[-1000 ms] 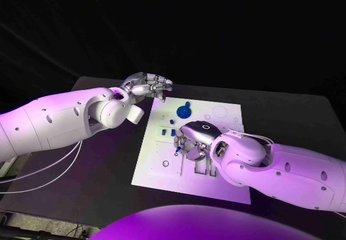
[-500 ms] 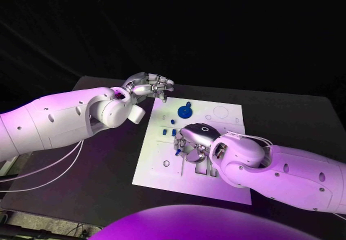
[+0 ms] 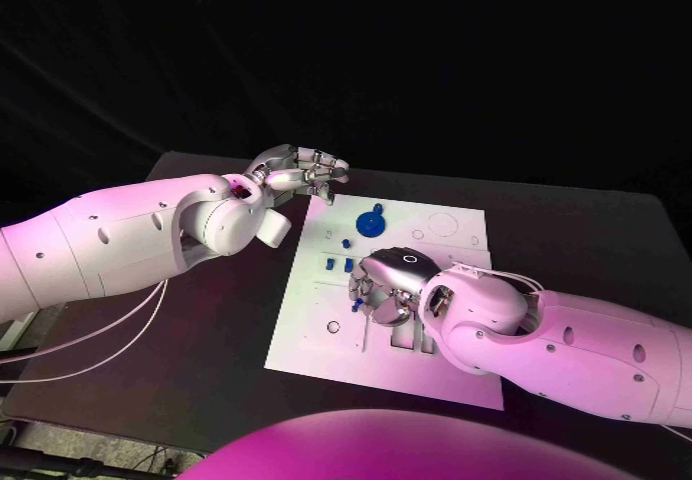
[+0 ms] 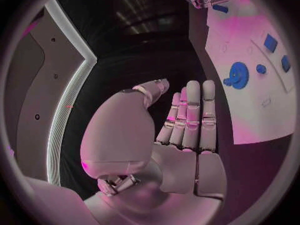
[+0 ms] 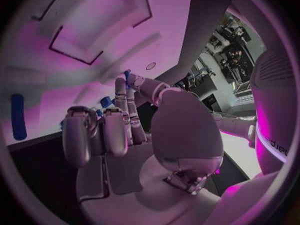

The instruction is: Assemble the parts on the task board

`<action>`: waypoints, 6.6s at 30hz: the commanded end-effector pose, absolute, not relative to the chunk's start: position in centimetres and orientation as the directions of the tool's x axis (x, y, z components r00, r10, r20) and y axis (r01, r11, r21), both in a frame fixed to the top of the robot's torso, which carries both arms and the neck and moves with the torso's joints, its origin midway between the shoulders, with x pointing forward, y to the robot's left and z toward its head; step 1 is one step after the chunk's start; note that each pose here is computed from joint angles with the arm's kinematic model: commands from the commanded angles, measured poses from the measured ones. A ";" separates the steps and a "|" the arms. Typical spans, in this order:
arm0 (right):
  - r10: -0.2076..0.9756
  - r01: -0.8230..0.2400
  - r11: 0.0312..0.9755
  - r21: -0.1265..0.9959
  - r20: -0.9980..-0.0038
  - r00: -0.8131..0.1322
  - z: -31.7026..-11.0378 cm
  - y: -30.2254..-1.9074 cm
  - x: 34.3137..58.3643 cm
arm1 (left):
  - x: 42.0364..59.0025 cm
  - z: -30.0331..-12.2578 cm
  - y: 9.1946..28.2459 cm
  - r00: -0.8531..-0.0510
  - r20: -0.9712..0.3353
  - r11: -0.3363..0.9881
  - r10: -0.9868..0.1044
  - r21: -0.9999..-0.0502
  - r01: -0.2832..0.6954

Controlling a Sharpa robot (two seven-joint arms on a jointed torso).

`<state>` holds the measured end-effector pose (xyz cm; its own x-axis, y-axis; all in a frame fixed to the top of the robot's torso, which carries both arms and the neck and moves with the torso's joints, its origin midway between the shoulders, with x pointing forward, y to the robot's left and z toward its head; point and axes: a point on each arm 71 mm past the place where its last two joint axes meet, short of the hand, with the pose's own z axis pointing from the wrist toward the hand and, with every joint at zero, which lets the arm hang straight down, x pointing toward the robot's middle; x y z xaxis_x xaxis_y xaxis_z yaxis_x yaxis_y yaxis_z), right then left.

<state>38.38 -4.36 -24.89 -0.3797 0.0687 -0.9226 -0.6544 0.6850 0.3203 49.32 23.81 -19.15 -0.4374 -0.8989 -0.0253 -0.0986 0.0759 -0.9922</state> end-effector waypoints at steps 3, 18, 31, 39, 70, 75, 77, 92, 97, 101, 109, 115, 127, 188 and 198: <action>0.037 -0.661 0.683 0.310 -0.919 -0.392 -25.4 -4.3 38.2 | 49.3 -19.0 23.6 -0.453 -0.021 0.071 -0.891 -0.993 -0.094; 0.023 -0.663 0.683 0.307 -0.916 -0.401 -25.7 -4.1 38.2 | 49.2 -19.0 23.6 -0.453 -0.023 0.074 -0.891 -0.993 -0.095; 0.028 -0.661 0.674 0.329 -0.906 -0.422 -26.0 -3.8 38.0 | 49.2 -19.0 23.7 -0.452 -0.024 0.075 -0.892 -0.993 -0.095; 0.068 -0.649 0.682 0.339 -0.912 -0.404 -25.8 -4.5 38.2 | 49.2 -19.0 23.8 -0.451 -0.025 0.076 -0.892 -0.992 -0.097; 0.092 -0.466 0.845 0.262 -0.930 -0.355 -21.0 -17.6 42.5 | 49.3 -19.1 23.9 -0.453 -0.024 0.077 -0.891 -0.992 -0.097; 0.077 -0.480 0.840 0.254 -0.931 -0.357 -21.6 -17.2 42.6 | 49.3 -19.1 23.8 -0.458 -0.023 0.076 -0.889 -0.992 -0.098; 0.076 -0.482 0.837 0.259 -0.927 -0.367 -21.8 -17.0 42.6 | 49.3 -19.2 23.8 -0.458 -0.022 0.076 -0.889 -0.992 -0.099; 0.075 -0.494 0.823 0.279 -0.916 -0.393 -22.6 -15.4 42.5 | 49.3 -19.2 23.9 -0.457 -0.023 0.078 -0.889 -0.992 -0.102; 0.075 -0.494 0.823 0.280 -0.916 -0.394 -22.8 -15.2 42.5 | 49.3 -19.2 24.0 -0.456 -0.024 0.079 -0.890 -0.992 -0.102; 0.079 -0.495 0.821 0.283 -0.916 -0.393 -22.9 -15.0 42.5 | 49.3 -19.2 24.0 -0.456 -0.024 0.079 -0.890 -0.992 -0.103; 0.072 -0.497 0.823 0.275 -0.918 -0.390 -23.1 -14.7 42.5 | 49.2 -19.2 24.0 -0.457 -0.023 0.080 -0.889 -0.991 -0.105; 0.079 -0.488 0.833 0.260 -0.930 -0.359 -23.1 -14.8 42.6 | 49.2 -19.2 24.1 -0.457 -0.023 0.081 -0.889 -0.991 -0.106; 0.163 -0.501 0.816 0.290 -0.946 -0.282 -21.4 -14.7 41.9 | 49.3 -19.2 24.0 -0.456 -0.024 0.081 -0.889 -0.991 -0.107; 0.106 -0.698 0.602 0.388 -0.905 -0.412 -25.6 -2.5 35.6 | 49.5 -19.4 22.9 -0.481 -0.010 0.075 -0.877 -0.990 -0.116; 0.075 -0.699 0.616 0.363 -0.911 -0.406 -26.0 -2.5 35.8 | 49.5 -19.4 23.0 -0.479 -0.011 0.076 -0.878 -0.990 -0.117</action>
